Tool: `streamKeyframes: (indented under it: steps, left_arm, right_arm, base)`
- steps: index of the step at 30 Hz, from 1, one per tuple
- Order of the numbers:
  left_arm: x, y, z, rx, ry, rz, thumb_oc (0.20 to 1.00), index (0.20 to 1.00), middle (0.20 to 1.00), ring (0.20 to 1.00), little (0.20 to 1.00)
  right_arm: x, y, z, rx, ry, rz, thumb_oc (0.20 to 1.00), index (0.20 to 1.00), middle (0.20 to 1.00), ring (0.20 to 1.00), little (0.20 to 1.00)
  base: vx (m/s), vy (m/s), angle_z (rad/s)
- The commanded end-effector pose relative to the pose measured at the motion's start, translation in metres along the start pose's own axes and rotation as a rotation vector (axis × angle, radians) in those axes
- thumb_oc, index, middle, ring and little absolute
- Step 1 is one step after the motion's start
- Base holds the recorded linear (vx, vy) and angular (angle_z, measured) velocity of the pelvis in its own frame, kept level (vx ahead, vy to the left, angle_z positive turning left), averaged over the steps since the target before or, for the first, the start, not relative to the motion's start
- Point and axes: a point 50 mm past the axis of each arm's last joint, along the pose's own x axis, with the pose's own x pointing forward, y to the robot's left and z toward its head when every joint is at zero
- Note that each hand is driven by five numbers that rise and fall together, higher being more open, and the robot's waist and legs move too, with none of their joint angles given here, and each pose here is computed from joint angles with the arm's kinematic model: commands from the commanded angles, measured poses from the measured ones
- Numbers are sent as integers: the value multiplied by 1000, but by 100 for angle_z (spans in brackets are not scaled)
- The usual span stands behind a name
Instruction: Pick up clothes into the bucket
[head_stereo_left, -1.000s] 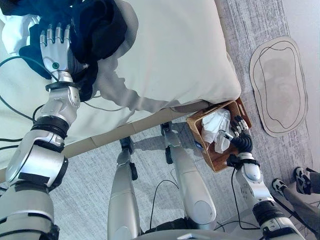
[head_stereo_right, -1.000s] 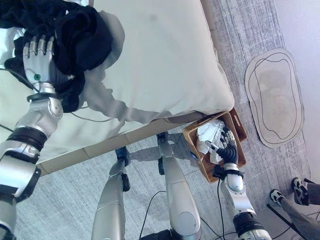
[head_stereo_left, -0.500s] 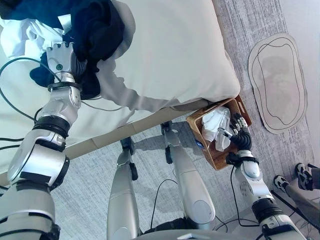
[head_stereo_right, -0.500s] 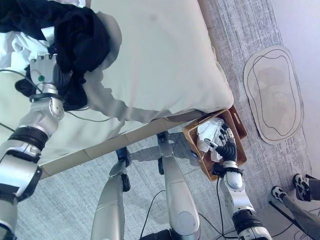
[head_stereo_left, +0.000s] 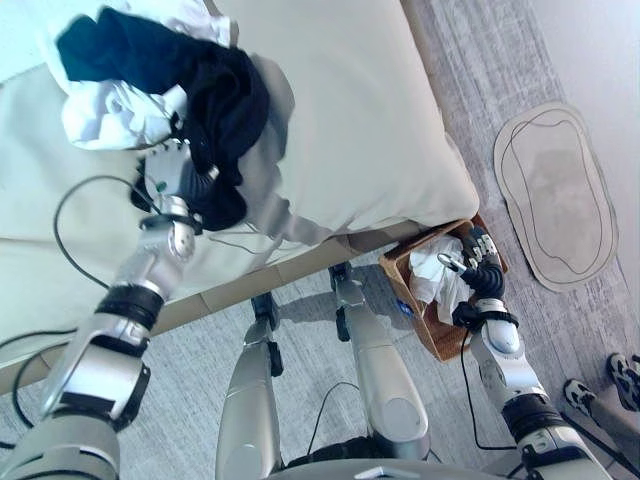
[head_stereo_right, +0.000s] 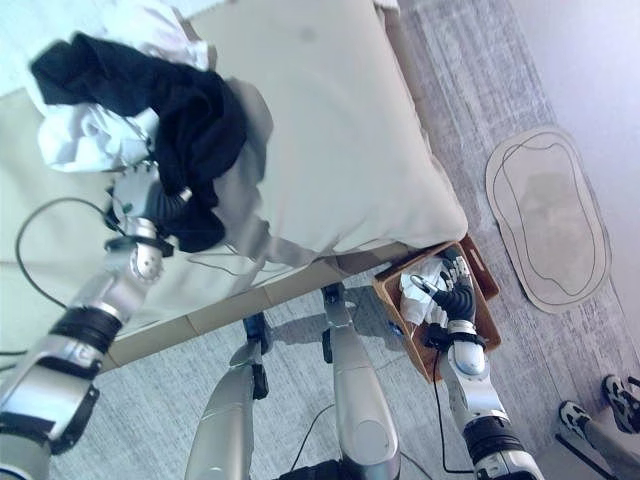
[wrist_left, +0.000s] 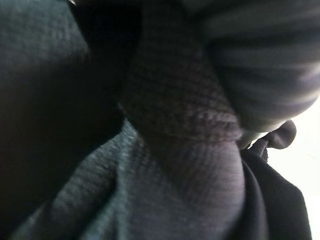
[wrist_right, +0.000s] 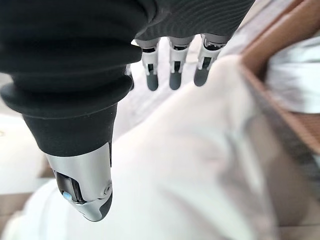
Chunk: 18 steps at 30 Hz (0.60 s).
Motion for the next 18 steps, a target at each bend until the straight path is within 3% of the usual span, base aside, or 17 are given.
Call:
streamKeyframes:
  steps: [1,5,10,18]
  left_arm:
    - [-7,11,20,-250,-84,43,200,200,200,200,200]
    - [-19,13,33,-429,-135,-7,200,200,200,200,200]
    - [-40,9,53,-905,-149,-107,200,200,200,200,200]
    - [-48,23,78,-1147,-291,-222,200,200,200,200,200]
  right_arm:
    - [-1,-15,10,-65,-45,-26,1000,1000,1000,1000,1000]
    - [-1,-14,8,-80,-29,-3,1000,1000,1000,1000,1000]
    - [-1,-5,4,-141,-1,85,1000,1000,1000,1000,1000]
    - [2,12,6,-377,-22,241,1000,1000,1000,1000,1000]
  base:
    - [42,79,5]
    - [36,60,4]
    - [71,55,2]
    - [54,40,-1]
